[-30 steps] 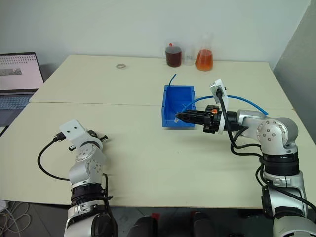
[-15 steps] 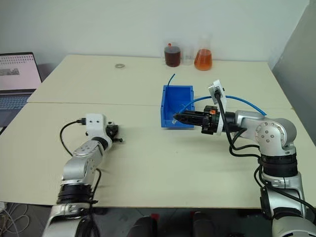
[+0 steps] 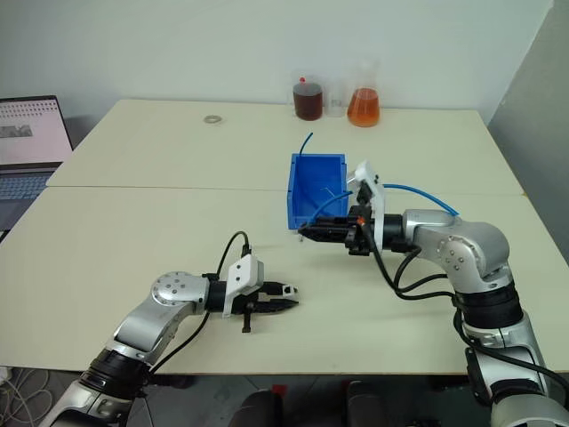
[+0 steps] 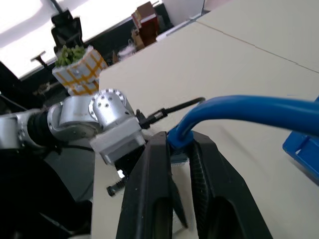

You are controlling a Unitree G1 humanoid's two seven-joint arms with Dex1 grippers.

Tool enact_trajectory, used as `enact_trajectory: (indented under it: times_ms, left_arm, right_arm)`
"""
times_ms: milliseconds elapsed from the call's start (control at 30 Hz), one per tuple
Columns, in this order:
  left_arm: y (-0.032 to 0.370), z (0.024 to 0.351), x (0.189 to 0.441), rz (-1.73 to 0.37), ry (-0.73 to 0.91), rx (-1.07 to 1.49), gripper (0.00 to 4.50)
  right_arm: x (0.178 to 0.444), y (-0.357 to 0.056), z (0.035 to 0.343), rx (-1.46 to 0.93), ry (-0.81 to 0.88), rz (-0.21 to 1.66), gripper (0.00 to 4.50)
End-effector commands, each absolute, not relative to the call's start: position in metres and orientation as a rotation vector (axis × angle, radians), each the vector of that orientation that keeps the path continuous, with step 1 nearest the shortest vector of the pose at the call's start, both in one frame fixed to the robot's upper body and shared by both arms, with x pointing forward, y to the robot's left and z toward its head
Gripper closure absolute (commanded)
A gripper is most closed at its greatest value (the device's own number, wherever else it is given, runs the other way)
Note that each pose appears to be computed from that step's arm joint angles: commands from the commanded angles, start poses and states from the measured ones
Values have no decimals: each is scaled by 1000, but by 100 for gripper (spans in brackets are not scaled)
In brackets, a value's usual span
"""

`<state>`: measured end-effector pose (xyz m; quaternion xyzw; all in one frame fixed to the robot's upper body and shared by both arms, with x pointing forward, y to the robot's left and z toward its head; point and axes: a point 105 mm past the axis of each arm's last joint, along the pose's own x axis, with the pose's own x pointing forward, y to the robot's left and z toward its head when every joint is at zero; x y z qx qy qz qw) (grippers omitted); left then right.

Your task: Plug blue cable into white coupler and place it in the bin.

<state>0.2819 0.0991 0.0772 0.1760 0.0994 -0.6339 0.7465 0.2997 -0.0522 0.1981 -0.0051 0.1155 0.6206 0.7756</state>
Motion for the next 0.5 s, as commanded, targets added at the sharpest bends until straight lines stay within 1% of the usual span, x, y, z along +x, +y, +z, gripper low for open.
enact_trajectory:
  times_ms: [33,133,200,500]
  left_arm:
    - [95,84,288,-1434,169,383,371]
    - [100,75,294,-1437,188,449,371]
    - [103,73,297,-1431,192,450,371]
    - [104,68,299,-1451,207,450,371]
  right_arm:
    - [291,-48,188,-212,194,1393,426]
    - [286,-49,173,-314,188,1416,426]
    - [283,-48,167,-359,178,1426,426]
    - [285,-27,156,-366,137,1443,426]
